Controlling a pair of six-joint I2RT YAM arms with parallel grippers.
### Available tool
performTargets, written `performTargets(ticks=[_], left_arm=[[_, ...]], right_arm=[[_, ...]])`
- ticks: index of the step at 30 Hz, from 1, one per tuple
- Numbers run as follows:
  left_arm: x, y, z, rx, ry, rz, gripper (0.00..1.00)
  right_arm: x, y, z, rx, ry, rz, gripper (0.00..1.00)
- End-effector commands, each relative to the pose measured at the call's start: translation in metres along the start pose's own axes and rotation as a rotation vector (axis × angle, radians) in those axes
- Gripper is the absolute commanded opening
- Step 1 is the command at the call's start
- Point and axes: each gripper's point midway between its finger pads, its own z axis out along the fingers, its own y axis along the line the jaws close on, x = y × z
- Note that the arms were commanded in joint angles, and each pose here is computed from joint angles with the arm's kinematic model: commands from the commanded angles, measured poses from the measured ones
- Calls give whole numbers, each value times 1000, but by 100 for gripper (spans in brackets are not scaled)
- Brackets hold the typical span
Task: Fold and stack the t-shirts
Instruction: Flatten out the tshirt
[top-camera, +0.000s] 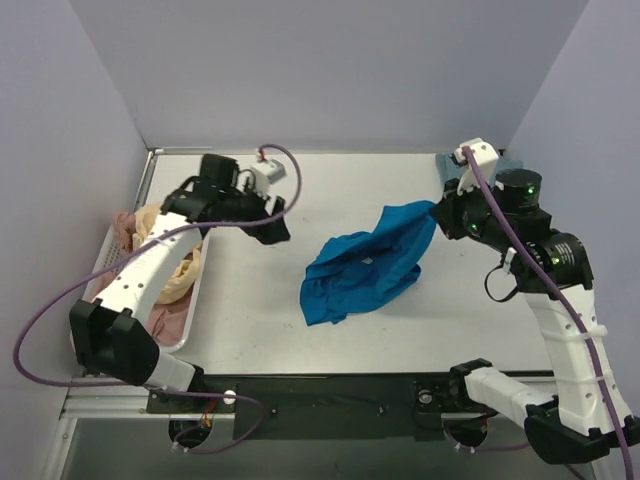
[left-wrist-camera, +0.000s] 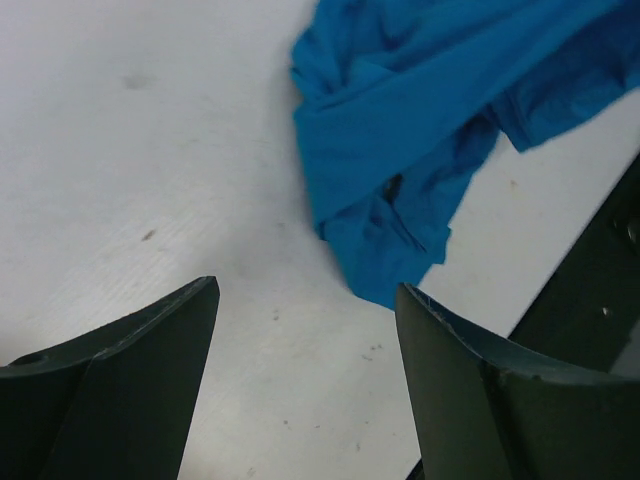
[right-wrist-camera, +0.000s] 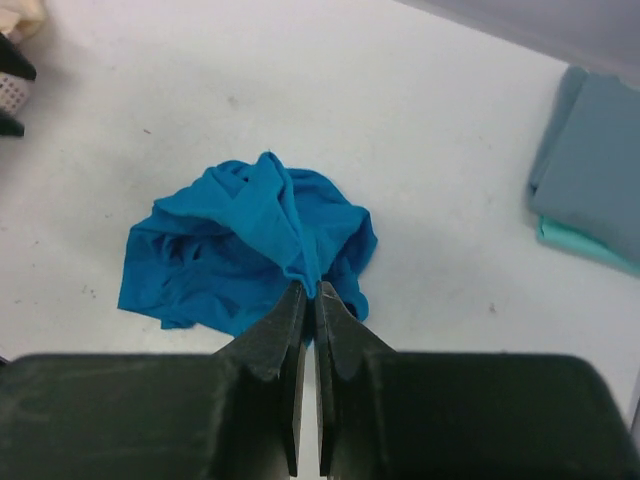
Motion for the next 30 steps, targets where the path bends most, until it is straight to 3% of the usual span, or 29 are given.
performTargets(ticks=[1,5,7,10,14,19,21,23,25,26,30], left_arm=[[44,-75,48,182,145,209,82],[82,-109,89,222,251,378,82],[90,-103,109,185,259,423,82],[75,-83,133,68,192,393,82],[51,-81,156,35,101,473,82],[51,-69,183,-17,99,503,79],[49,-70,190,-8,92,508,72],[45,-69,194,-5,87,505,53],[33,-66,192,-18,71,493,21],[17,-59,185,-36,57,474,0],[-75,-25,129,-94,-73,361,0]], right_arm=[[38,-18,-5,33,72,87,0],[43,-22,-14,23,55,103,0],[43,-23,-17,23,50,110,0],[41,-26,-24,39,33,105,0],[35,-33,-30,57,14,104,0],[24,-33,-33,49,-9,104,0],[20,-36,-35,55,-16,99,0],[15,-39,-36,63,-24,98,0],[8,-45,-38,83,-37,99,0],[7,-51,-39,107,-36,104,0],[-16,-76,-38,201,-55,104,0]])
